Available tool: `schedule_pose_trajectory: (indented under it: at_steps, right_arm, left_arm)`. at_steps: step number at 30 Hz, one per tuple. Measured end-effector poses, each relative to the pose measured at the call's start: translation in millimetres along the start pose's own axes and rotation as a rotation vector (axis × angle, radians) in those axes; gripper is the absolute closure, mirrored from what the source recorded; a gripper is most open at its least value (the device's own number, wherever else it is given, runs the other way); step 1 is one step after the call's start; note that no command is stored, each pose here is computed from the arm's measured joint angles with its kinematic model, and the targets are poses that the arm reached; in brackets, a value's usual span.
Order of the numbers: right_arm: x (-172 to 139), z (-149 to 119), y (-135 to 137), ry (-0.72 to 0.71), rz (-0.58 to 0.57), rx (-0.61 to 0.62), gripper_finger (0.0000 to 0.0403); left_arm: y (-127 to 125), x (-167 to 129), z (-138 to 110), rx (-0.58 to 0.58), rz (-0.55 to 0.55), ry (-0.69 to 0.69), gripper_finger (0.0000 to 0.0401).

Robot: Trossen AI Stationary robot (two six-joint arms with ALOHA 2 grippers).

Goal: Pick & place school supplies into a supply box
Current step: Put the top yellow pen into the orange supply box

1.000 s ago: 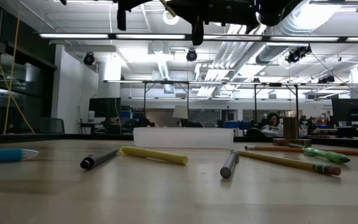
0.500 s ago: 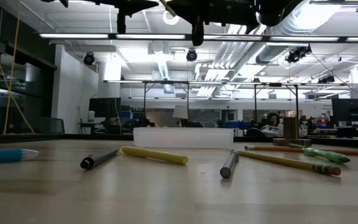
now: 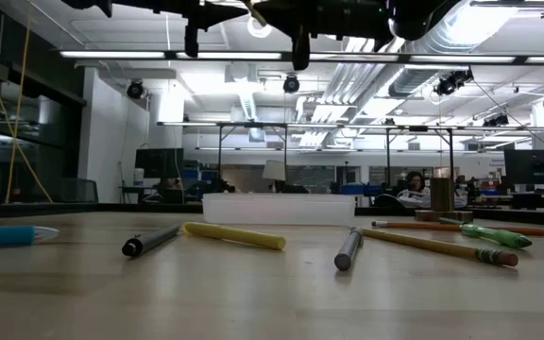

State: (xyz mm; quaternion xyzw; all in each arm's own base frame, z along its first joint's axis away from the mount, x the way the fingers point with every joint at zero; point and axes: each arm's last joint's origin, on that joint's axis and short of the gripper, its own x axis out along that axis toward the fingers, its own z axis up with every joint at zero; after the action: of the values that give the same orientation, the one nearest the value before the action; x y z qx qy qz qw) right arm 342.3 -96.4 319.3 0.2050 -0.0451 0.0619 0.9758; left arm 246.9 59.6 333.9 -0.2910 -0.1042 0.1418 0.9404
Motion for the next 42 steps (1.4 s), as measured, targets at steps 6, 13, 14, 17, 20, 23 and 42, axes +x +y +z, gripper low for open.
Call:
schedule_pose_trajectory:
  at_steps: [6, 13, 14, 17, 20, 23, 42]
  right_arm:
    - [0.8, -0.9, 1.7, 0.000, 0.001, 0.001, 0.0401]
    - [0.9, -0.9, 2.2, 0.001, 0.007, -0.001, 0.0397]
    - [0.9, -0.9, 2.2, 0.001, 0.007, -0.001, 0.0397]
    - [0.9, -0.9, 2.0, 0.002, 0.005, 0.000, 0.0397]
    - [0.9, -0.9, 1.9, 0.002, 0.005, 0.000, 0.0396]
    - [0.8, -0.9, 1.9, 0.001, 0.004, 0.000, 0.0396]
    - [-2.9, 2.1, -4.5, 0.024, 0.043, 0.013, 0.0364]
  left_arm:
    - [1.7, 4.9, -3.6, 0.002, -0.001, -0.001, 0.0284]
    - [0.4, 4.9, -2.2, 0.041, -0.023, -0.010, 0.0288]
    - [0.4, 4.9, -2.2, 0.042, -0.022, -0.010, 0.0295]
    - [0.3, 4.9, -2.2, 0.054, -0.025, -0.010, 0.0328]
    - [0.1, 4.9, -2.0, 0.059, -0.028, -0.010, 0.0367]
    - [0.1, 4.9, -2.0, 0.060, -0.029, -0.010, 0.0370]
    - [0.2, 4.7, -2.1, 0.102, -0.025, -0.009, 0.0369]
